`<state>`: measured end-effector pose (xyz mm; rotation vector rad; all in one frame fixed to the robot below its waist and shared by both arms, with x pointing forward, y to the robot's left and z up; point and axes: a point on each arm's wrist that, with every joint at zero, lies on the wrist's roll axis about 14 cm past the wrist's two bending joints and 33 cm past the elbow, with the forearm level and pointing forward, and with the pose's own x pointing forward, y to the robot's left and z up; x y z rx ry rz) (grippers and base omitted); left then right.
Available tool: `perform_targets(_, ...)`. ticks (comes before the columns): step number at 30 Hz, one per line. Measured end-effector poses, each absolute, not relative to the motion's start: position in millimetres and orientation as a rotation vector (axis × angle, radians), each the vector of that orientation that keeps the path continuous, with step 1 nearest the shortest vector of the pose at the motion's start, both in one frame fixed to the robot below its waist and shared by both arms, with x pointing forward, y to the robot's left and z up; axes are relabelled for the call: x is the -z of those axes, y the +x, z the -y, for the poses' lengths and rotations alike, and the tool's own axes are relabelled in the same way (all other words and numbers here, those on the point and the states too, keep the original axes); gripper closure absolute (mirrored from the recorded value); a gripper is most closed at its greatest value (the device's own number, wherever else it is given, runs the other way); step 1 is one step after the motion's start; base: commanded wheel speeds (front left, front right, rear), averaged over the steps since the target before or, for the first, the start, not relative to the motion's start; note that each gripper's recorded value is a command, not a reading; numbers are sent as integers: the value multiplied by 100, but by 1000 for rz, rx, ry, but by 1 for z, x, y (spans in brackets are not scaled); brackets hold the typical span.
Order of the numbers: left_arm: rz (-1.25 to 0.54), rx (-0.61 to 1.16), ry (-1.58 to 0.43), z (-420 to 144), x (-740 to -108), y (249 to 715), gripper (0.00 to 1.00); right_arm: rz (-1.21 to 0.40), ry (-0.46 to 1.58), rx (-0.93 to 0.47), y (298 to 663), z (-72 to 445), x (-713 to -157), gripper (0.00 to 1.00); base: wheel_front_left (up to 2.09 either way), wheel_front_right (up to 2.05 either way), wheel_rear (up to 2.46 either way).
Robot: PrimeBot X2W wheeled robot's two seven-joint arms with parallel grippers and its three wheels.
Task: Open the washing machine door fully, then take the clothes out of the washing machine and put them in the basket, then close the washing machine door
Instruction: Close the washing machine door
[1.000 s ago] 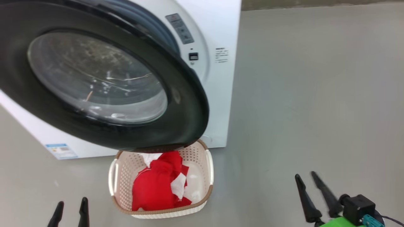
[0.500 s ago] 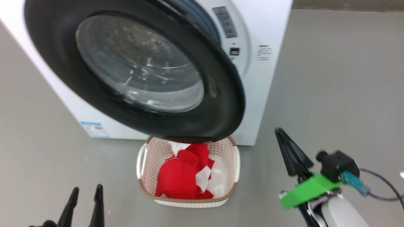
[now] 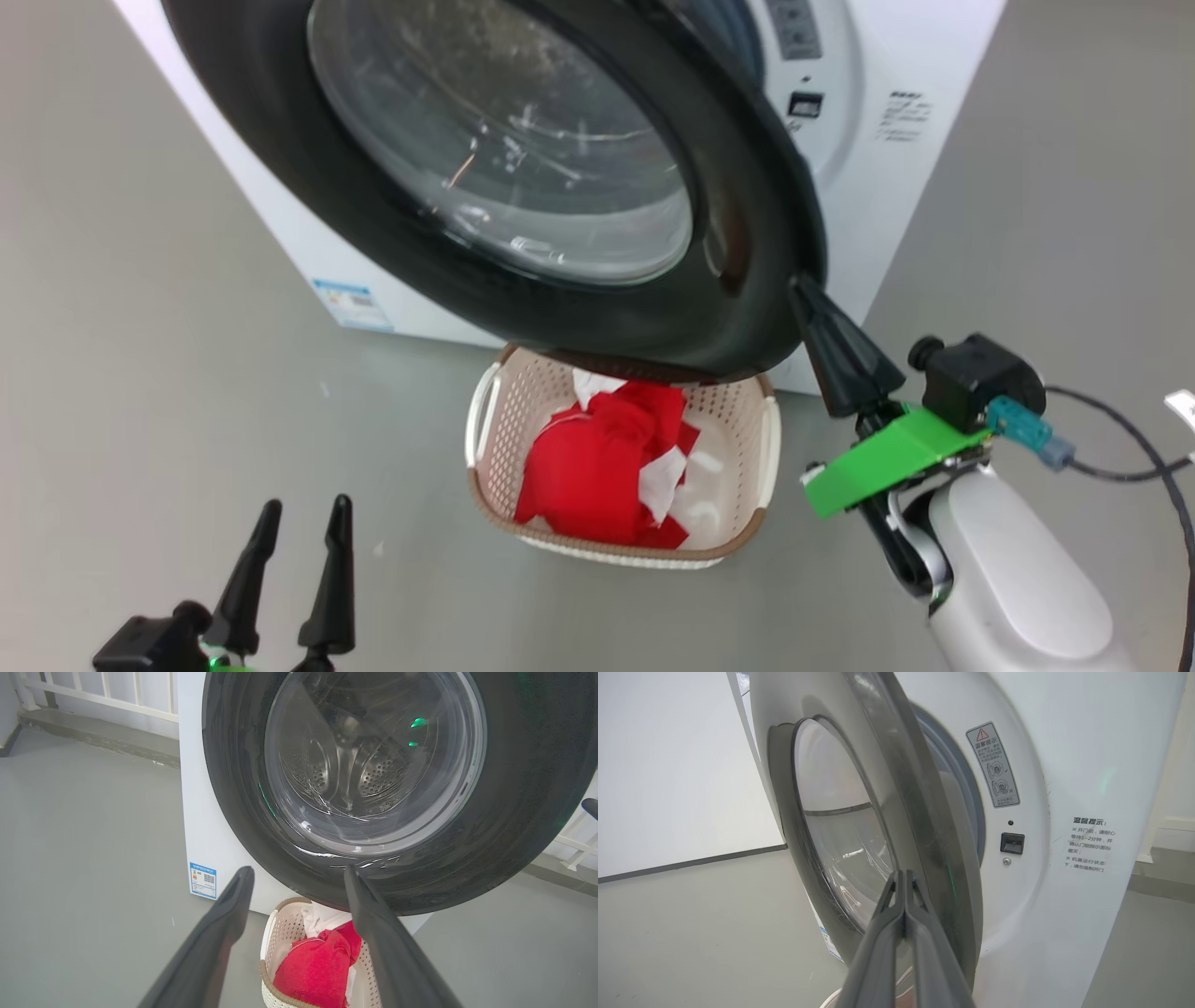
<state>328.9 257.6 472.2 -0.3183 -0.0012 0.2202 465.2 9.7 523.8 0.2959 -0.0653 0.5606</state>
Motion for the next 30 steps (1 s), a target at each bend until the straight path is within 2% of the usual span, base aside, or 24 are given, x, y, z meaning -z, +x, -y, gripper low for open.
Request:
perform_targets(13, -22, -244, -329, -262, -464, 348, 0, 52, 348, -547, 507, -20, -509, 100, 0, 0, 0)
perform_targets(30, -48, -252, -334, -263, -453, 374, 0, 140, 378, -476, 579, -10, -518, 100, 0, 0, 0)
